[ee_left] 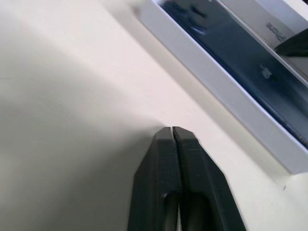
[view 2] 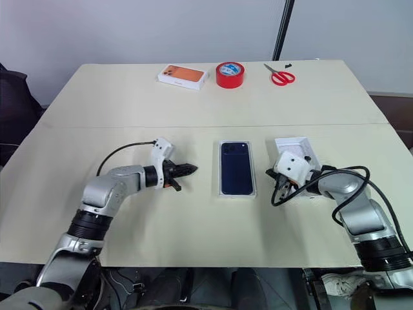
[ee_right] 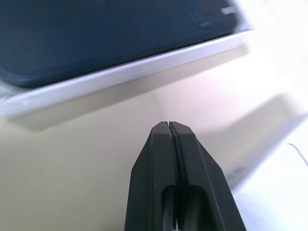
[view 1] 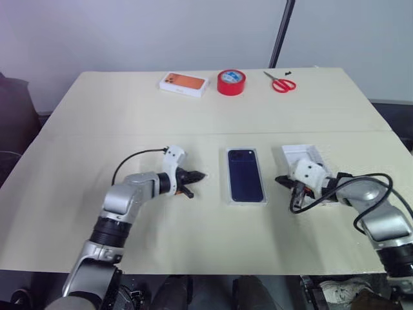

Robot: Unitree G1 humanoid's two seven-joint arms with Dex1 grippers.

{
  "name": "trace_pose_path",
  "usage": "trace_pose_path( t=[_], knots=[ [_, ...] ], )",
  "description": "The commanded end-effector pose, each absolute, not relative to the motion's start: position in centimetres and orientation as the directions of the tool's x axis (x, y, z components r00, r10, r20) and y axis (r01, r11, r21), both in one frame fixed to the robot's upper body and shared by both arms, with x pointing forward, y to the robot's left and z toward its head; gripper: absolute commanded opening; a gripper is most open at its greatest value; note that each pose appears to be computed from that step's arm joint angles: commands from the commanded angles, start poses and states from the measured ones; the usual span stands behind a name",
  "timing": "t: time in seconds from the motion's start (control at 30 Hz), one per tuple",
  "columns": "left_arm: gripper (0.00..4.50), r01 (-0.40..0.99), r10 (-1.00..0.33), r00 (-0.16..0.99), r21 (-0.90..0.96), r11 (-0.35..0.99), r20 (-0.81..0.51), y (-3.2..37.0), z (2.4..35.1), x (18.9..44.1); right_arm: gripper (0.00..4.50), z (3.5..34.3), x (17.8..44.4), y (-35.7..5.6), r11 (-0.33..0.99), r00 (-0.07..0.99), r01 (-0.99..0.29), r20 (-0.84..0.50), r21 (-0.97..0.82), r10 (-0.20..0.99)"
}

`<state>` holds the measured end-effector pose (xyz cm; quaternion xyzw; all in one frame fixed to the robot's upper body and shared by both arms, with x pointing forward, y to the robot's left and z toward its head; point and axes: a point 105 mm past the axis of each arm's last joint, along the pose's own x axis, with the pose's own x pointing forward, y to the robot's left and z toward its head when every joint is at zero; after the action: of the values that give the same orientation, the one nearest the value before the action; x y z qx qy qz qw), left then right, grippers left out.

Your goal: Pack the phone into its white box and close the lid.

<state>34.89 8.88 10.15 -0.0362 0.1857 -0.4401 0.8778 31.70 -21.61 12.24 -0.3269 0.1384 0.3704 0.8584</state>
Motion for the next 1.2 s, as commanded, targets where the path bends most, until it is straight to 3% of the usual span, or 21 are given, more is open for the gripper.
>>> trace_pose_path(
  t=[0.03,0.2,0.23,0.33,0.63,0.77,1.07,1.13,1.2],
  knots=[
    [1.88,0.816,-0.813,0.544,-0.093,0.570,-0.209,10.4,13.1,34.9,1.38,15.1,32.2,-21.4,0.615,0.743,-0.669,-0.362,-0.417,0.563],
    [4.46,0.855,-0.841,0.510,-0.002,0.518,-0.181,12.8,14.5,34.5,4.08,15.4,32.6,-22.8,0.708,0.815,-0.575,-0.356,-0.410,0.456],
    [4.50,0.860,-0.845,0.508,0.042,0.509,-0.168,13.1,14.9,34.3,4.46,15.3,32.8,-23.2,0.729,0.838,-0.538,-0.355,-0.422,0.414],
    [4.50,0.862,-0.849,0.502,0.170,0.477,-0.163,13.8,15.3,33.9,4.46,15.0,32.6,-23.6,0.740,0.858,-0.499,-0.374,-0.450,0.352],
    [4.50,0.926,-0.937,0.346,0.182,0.332,-0.053,14.8,16.3,31.5,4.46,13.7,30.6,-23.6,0.922,0.890,-0.286,-0.429,-0.261,0.154],
    [4.50,0.946,-0.953,0.293,0.171,0.277,-0.081,15.0,15.6,30.8,4.46,13.1,29.6,-22.2,0.924,0.835,-0.319,-0.524,-0.211,0.169],
    [4.50,0.954,-0.967,0.246,0.191,0.229,-0.067,13.6,15.1,30.3,4.46,12.7,29.4,-23.0,0.946,0.749,-0.296,-0.647,-0.130,0.146],
    [4.50,0.954,-0.966,0.251,0.184,0.238,-0.052,13.2,14.9,30.1,3.95,12.4,29.3,-23.2,0.949,0.735,-0.292,-0.662,-0.115,0.146],
    [4.50,0.953,-0.965,0.257,0.177,0.245,-0.045,12.8,14.6,29.8,3.06,12.2,29.3,-23.4,0.950,0.727,-0.288,-0.673,-0.118,0.137]
  ],
)
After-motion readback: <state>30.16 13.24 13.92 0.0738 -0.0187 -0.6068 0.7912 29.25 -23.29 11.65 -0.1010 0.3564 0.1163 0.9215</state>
